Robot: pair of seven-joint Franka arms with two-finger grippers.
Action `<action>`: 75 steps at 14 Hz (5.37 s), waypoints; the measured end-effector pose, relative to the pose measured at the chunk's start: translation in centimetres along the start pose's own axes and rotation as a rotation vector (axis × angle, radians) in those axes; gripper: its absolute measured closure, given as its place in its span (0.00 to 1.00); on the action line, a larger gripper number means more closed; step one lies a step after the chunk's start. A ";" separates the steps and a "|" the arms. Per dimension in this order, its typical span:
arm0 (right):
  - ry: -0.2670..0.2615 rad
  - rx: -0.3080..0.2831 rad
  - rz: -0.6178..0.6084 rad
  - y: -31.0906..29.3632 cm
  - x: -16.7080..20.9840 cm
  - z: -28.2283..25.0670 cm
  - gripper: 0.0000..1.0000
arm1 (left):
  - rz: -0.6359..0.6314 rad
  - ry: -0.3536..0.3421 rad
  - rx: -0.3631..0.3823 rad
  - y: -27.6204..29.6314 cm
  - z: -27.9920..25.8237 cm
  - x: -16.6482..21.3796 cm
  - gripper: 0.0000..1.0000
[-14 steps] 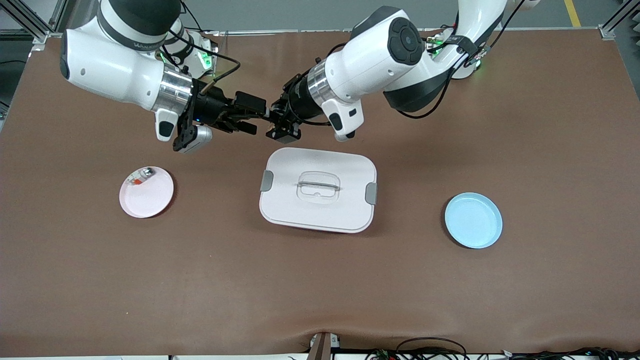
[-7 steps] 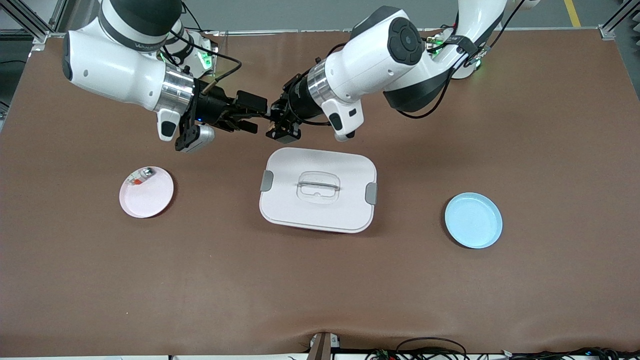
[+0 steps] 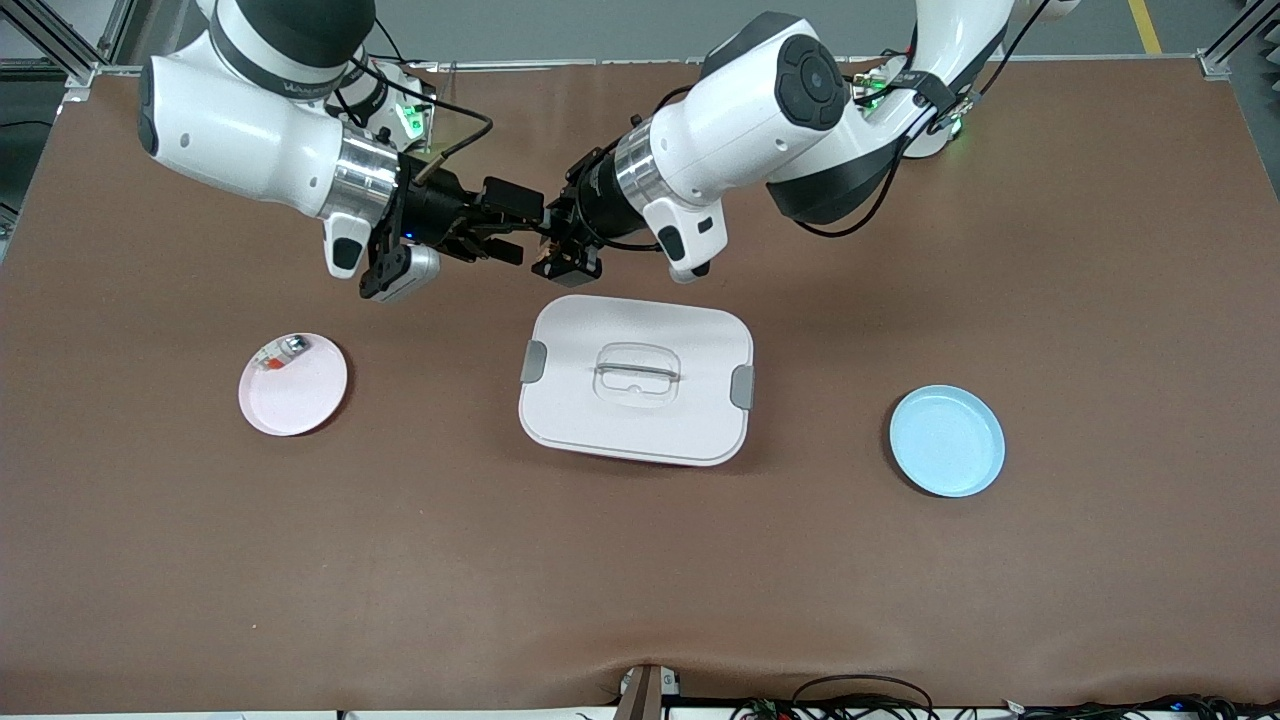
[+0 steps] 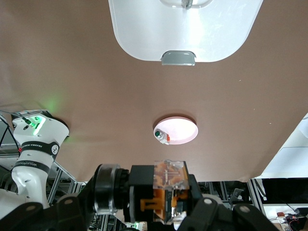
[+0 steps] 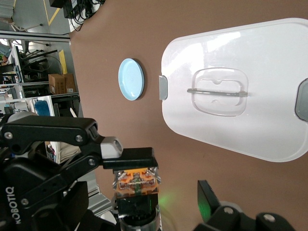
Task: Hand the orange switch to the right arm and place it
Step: 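Close the right gripper on the switch beside the left gripper, then open the left gripper and pull it back while the right gripper lowers, then lower the switch onto the pink plate while the left gripper retracts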
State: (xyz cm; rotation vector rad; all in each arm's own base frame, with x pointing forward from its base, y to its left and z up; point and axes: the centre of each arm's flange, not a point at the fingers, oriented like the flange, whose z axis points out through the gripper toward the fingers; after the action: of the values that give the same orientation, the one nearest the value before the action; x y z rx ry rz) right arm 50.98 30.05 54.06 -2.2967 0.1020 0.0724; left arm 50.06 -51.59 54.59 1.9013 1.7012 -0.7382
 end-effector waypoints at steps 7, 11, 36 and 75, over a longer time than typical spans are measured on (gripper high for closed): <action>0.027 0.003 -0.070 -0.3 0.0 0.3 0.27 | -0.001 0.000 -0.001 0.1 0.0 0.1 0.28; 0.029 0.003 -0.085 -0.2 0.1 0.3 0.58 | -0.001 -0.001 -0.003 0.1 -0.1 0.1 0.28; 0.017 -0.012 -0.176 0.7 0.6 1.2 0.59 | -0.002 -0.008 -0.048 1.2 -2.5 0.2 0.00; -0.546 -0.866 -1.511 41.1 5.4 -6.8 0.59 | 1.082 0.466 0.354 1.9 -21.2 24.8 0.00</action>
State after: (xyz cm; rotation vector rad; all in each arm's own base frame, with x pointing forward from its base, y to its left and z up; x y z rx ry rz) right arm 52.48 -2.53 27.64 -2.3930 -2.2264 -0.0627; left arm 55.58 -19.43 53.51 2.9336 0.4869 -0.1484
